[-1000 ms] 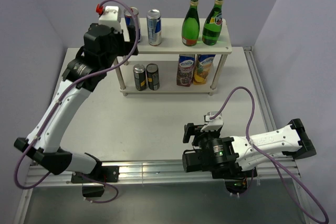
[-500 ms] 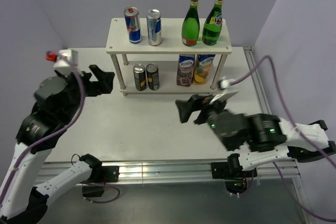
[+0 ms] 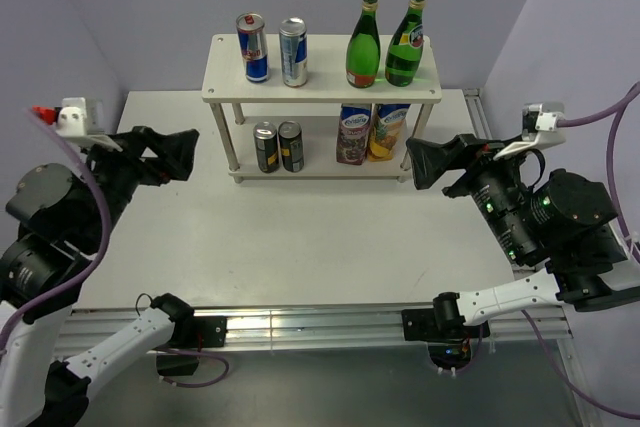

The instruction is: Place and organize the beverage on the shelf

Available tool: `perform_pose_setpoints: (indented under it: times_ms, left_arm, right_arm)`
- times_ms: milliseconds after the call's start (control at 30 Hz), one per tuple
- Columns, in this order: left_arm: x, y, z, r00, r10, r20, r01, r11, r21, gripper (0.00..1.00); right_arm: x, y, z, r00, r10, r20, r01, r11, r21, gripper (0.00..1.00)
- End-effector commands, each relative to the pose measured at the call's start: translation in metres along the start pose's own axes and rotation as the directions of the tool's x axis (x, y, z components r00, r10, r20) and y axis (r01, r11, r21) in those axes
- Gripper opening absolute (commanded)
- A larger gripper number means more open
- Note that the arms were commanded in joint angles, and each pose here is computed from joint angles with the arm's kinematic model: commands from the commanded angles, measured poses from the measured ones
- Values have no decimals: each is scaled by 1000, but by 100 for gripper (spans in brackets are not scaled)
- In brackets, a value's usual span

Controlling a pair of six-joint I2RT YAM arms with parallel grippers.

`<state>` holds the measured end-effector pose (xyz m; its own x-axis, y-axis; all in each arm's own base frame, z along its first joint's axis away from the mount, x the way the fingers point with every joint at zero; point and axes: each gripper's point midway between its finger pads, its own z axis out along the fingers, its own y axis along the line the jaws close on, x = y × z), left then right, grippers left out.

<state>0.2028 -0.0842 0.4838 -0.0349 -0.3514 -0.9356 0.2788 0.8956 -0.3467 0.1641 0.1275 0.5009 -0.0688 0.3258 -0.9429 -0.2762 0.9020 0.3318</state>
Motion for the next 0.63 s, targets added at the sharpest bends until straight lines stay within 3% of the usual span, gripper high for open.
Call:
perform_pose_setpoints:
  times_ms: [0, 600]
  left_arm:
    - [2, -8, 13, 1000, 22, 11, -22, 999, 37, 99]
    - [33, 6, 42, 998, 67, -21, -68, 997, -25, 99]
  right_arm:
    - [2, -19, -4, 1000, -19, -8, 20, 999, 32, 100]
    - [14, -3, -1, 998, -65, -4, 65, 997, -42, 100]
